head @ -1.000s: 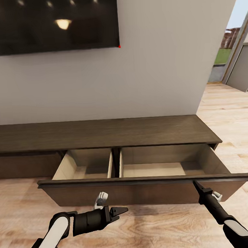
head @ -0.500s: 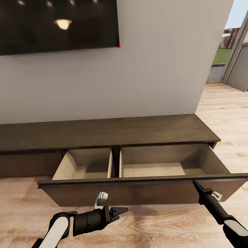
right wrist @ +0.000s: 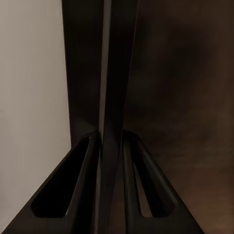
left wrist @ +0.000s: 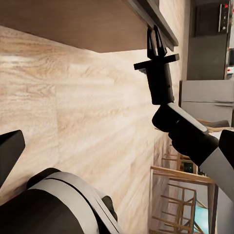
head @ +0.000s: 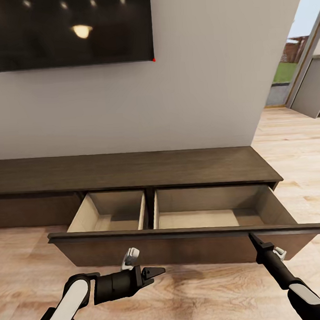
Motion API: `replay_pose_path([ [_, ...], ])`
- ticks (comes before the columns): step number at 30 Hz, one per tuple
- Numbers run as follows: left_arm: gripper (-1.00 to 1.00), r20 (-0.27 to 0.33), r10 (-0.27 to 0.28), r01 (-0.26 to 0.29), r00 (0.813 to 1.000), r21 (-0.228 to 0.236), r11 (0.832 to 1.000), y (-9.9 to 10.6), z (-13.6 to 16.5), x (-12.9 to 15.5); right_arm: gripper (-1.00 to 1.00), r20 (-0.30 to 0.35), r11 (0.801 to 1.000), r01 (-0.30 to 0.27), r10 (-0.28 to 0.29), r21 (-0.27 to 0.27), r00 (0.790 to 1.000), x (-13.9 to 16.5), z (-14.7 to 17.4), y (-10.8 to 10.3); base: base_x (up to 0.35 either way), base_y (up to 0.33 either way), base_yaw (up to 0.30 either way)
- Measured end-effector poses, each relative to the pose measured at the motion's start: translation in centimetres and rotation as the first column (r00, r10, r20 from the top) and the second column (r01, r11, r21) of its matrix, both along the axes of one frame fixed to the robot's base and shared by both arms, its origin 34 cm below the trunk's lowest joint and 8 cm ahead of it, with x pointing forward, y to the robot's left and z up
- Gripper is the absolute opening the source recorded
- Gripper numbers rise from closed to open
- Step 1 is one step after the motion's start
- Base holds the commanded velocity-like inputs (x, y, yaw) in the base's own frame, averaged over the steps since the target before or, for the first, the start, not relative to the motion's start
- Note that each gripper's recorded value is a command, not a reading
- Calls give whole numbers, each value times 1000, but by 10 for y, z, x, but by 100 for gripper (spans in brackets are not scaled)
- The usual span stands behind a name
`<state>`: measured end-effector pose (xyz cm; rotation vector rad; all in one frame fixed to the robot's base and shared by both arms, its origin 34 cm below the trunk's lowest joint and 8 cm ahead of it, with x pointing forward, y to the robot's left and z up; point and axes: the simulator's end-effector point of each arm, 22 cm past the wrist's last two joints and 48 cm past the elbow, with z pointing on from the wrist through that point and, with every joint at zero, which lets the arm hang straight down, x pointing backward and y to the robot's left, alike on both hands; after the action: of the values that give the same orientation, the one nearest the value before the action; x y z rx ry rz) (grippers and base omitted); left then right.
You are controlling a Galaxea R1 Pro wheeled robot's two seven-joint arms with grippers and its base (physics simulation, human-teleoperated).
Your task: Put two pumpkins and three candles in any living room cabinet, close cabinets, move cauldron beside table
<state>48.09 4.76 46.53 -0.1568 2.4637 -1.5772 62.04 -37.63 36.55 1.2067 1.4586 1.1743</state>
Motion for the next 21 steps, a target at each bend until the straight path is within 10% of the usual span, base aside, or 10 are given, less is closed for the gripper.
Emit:
replay_pose_path([
  [21, 100, -1, 0, 0, 1000, 0, 1000, 0, 0, 0, -100, -2, 1000, 6, -6, -8, 1000, 2, 0, -2, -47, 6, 0],
])
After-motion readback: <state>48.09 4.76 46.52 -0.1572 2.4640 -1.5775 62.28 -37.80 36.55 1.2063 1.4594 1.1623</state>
